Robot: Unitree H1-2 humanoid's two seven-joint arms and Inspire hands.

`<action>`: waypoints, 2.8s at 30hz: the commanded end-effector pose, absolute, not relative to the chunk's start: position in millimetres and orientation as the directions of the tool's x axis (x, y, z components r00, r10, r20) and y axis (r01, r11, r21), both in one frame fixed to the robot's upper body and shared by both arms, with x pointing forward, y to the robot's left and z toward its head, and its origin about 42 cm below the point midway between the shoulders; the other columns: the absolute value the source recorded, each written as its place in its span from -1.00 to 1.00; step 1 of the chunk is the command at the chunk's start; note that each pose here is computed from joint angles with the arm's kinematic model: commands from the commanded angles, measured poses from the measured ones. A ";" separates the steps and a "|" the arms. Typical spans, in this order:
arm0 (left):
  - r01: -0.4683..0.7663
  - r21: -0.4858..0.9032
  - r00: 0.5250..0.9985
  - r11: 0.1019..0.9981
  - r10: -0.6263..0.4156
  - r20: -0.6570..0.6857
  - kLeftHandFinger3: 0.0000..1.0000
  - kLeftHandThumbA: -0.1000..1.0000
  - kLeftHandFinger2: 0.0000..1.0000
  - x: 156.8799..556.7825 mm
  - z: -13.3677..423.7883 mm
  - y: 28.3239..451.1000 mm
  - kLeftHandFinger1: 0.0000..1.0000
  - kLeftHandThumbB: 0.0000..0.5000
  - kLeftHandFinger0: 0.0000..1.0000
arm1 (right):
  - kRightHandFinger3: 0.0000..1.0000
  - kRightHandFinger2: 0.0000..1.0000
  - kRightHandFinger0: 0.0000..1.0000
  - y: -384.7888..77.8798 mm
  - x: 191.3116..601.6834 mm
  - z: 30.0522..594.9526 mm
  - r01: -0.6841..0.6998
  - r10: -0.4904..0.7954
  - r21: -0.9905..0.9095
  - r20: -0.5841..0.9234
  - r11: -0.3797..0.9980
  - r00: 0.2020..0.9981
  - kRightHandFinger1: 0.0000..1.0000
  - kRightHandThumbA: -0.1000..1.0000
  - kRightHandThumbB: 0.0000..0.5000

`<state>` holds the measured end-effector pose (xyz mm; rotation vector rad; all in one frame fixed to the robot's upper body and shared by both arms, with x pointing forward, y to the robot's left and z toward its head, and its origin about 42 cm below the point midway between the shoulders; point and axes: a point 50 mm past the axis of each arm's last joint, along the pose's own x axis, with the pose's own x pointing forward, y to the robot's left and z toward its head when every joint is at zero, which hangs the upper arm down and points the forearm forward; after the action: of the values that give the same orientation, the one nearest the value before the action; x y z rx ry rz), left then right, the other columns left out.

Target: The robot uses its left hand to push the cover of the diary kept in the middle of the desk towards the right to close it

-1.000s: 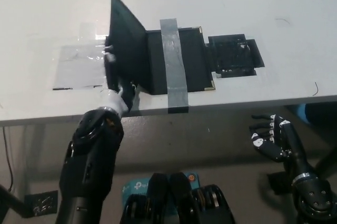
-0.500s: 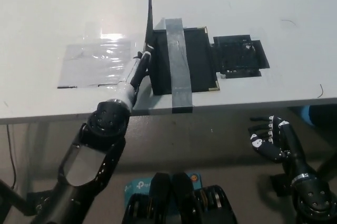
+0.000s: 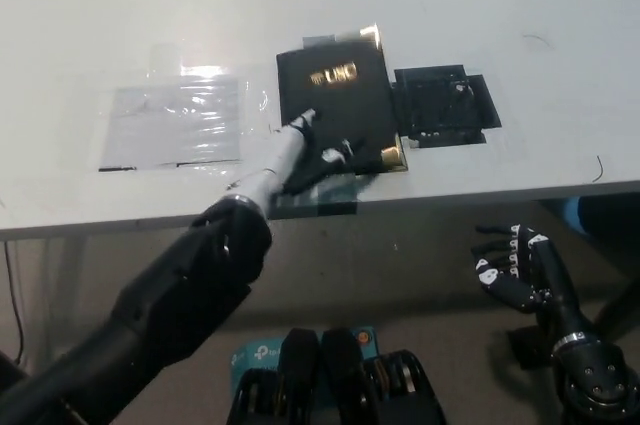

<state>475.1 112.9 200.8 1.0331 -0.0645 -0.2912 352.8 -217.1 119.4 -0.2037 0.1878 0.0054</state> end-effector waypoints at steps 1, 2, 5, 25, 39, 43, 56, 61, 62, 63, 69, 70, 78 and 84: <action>-0.165 0.941 0.823 -0.297 -0.568 -0.035 1.00 1.00 1.00 468.4 227.1 31.0 1.00 -0.46 1.00 | 0.29 0.02 -0.28 -213.1 357.9 142.2 -0.047 0.022 -0.220 -0.116 0.974 0.993 -0.17 0.14 -0.82; -0.183 0.936 0.812 -0.302 -0.582 -0.029 1.00 1.00 1.00 467.9 229.5 25.4 1.00 -0.64 1.00 | 0.29 0.01 -0.30 -210.5 358.4 142.2 -0.049 0.025 -0.207 -0.117 0.977 0.993 -0.18 0.12 -0.81; -0.202 0.918 0.810 -0.342 -0.585 -0.040 1.00 0.85 1.00 467.0 234.3 13.1 1.00 -0.96 1.00 | 0.29 -0.03 -0.35 -208.2 359.4 142.2 -0.058 0.034 -0.223 -0.107 0.973 0.994 -0.23 0.11 -0.82; 0.237 0.779 0.902 0.581 -0.429 0.045 1.00 -0.24 1.00 466.6 297.2 39.0 1.00 -1.00 1.00 | 0.31 -0.13 -0.42 -213.4 352.4 136.0 -0.040 0.010 -0.200 -0.145 0.979 0.989 -0.33 0.11 -0.83; 0.568 -0.490 0.819 0.661 -0.397 0.414 1.00 1.00 1.00 394.9 387.5 123.8 1.00 -1.00 1.00 | 0.32 -0.11 -0.35 -217.6 355.0 138.6 -0.018 -0.011 -0.205 -0.139 0.978 0.990 -0.29 0.11 -0.89; 0.570 -0.596 0.821 0.566 -0.362 0.441 1.00 1.00 1.00 374.2 380.3 149.3 1.00 -0.95 1.00 | 0.31 -0.10 -0.35 -218.0 354.7 138.6 -0.008 -0.023 -0.208 -0.146 0.978 0.989 -0.29 0.11 -0.85; 0.488 -0.748 0.859 0.450 -0.096 0.503 1.00 1.00 1.00 291.0 321.0 260.8 1.00 -0.85 1.00 | 0.25 -0.14 -0.37 -222.4 358.3 138.9 0.006 -0.034 -0.203 -0.133 0.979 0.991 -0.33 0.16 -0.77; 0.407 -0.764 0.891 0.501 -0.035 0.452 1.00 1.00 1.00 259.1 262.1 312.7 1.00 -0.85 1.00 | 0.27 -0.11 -0.35 -226.1 360.1 139.7 0.007 -0.032 -0.205 -0.123 0.979 0.992 -0.31 0.19 -0.77; 0.404 -0.762 0.892 0.505 -0.035 0.450 1.00 1.00 1.00 257.1 258.4 315.7 1.00 -0.84 1.00 | 0.26 -0.12 -0.35 -226.2 360.3 139.9 0.006 -0.032 -0.208 -0.124 0.978 0.992 -0.32 0.19 -0.79; 0.396 -0.764 0.896 0.509 -0.033 0.443 1.00 1.00 1.00 251.5 249.9 322.9 1.00 -0.87 1.00 | 0.26 -0.12 -0.35 -226.2 360.1 139.5 0.006 -0.033 -0.212 -0.126 0.977 0.991 -0.32 0.19 -0.79; 0.282 -0.793 0.940 0.540 0.012 0.342 1.00 1.00 1.00 230.9 207.4 357.9 1.00 -0.79 1.00 | 0.31 -0.10 -0.24 -227.1 357.8 138.0 0.010 -0.041 -0.232 -0.132 0.973 0.990 -0.27 0.20 -0.77; 0.273 -0.794 0.942 0.543 0.016 0.335 1.00 1.00 1.00 229.9 202.6 361.3 1.00 -0.80 1.00 | 0.30 -0.11 -0.24 -227.7 357.8 137.4 0.010 -0.042 -0.231 -0.133 0.973 0.990 -0.27 0.21 -0.77; 0.113 -0.778 0.976 0.618 0.076 0.203 1.00 1.00 1.00 217.3 153.8 398.8 1.00 -0.49 1.00 | 0.30 -0.11 -0.27 -228.4 357.7 137.5 0.013 -0.044 -0.220 -0.137 0.975 0.990 -0.28 0.21 -0.75; 0.034 -0.770 0.990 0.637 0.085 0.114 1.00 0.91 1.00 208.4 118.4 416.1 1.00 -0.44 1.00 | 0.31 -0.08 -0.26 -227.6 357.4 135.8 0.008 -0.040 -0.222 -0.142 0.975 0.989 -0.27 0.20 -0.76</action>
<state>243.2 358.9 88.8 -0.5118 0.2914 0.1974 346.0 -216.4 102.9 -0.2056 0.2464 0.0139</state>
